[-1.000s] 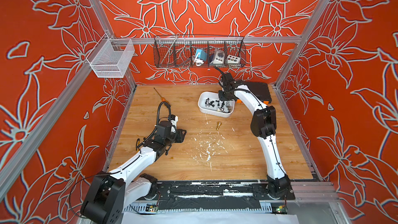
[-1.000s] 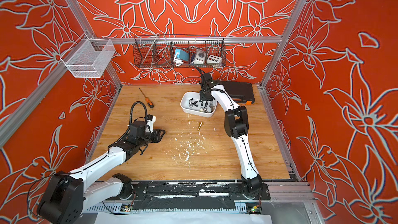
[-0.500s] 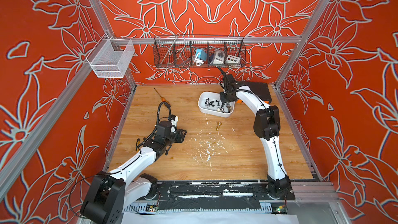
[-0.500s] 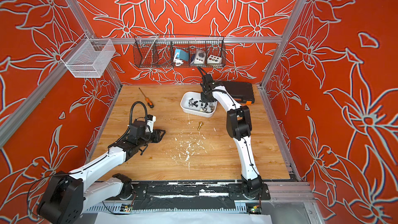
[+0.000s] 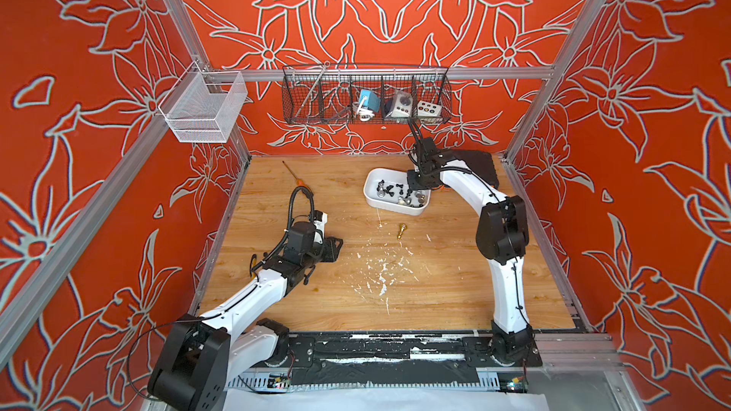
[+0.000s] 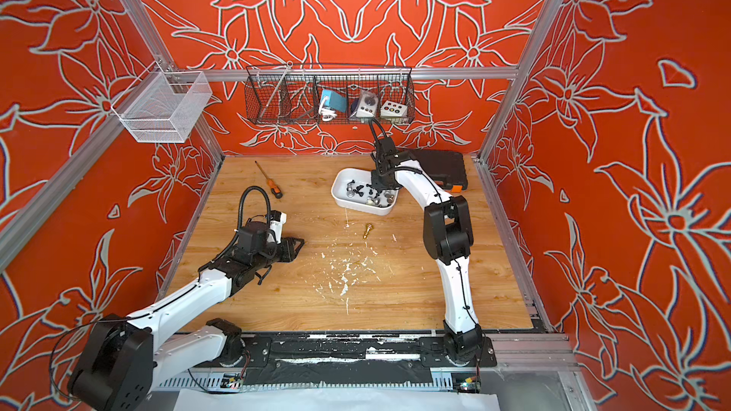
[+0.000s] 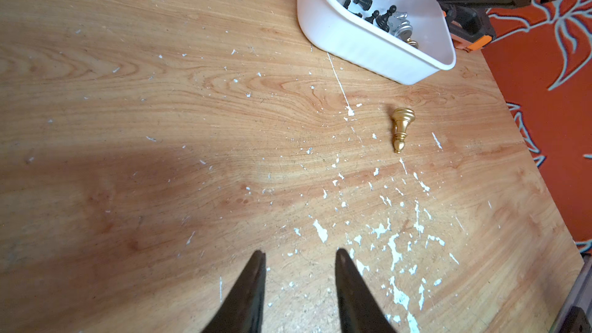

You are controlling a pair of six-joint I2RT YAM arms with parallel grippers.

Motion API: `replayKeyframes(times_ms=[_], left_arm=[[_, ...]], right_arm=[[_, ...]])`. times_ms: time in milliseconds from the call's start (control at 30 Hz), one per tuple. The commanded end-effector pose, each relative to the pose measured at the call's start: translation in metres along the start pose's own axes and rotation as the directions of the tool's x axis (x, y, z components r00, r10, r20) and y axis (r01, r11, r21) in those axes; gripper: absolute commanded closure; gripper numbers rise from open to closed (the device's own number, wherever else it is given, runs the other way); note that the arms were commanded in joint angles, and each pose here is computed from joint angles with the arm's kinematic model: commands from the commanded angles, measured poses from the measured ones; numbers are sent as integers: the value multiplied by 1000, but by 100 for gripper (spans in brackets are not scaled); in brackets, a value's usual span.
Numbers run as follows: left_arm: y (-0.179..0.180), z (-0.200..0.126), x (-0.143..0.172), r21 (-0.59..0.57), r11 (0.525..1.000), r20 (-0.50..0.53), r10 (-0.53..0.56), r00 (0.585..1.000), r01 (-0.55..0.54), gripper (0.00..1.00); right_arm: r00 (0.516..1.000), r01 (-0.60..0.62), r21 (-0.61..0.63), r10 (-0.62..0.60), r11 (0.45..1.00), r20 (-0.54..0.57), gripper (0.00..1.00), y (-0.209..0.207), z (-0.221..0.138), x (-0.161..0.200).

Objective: Put the chess pieces into the storage box
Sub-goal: Place the chess piece in the storage box, then pick up the chess piece at the center of the board.

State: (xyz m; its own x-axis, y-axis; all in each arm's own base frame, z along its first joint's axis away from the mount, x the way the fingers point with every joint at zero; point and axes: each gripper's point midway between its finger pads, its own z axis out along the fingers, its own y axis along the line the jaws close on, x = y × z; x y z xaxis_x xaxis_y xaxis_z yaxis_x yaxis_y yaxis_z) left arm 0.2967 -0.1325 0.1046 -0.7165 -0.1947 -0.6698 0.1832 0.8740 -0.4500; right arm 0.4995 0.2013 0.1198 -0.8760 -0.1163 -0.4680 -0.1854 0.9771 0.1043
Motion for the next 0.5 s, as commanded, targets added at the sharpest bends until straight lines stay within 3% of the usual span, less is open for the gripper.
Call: replayKeyframes(times_ms=[0, 467], left_arm=[[-1, 1, 0, 12, 1000, -2, -3, 1000, 3, 63], [-19, 6, -9, 36, 998, -3, 57, 998, -57, 63]], right_arm=[[997, -32, -34, 34, 999, 68, 78, 1, -27, -10], [999, -17, -58, 20, 998, 51, 80, -3, -59, 33]])
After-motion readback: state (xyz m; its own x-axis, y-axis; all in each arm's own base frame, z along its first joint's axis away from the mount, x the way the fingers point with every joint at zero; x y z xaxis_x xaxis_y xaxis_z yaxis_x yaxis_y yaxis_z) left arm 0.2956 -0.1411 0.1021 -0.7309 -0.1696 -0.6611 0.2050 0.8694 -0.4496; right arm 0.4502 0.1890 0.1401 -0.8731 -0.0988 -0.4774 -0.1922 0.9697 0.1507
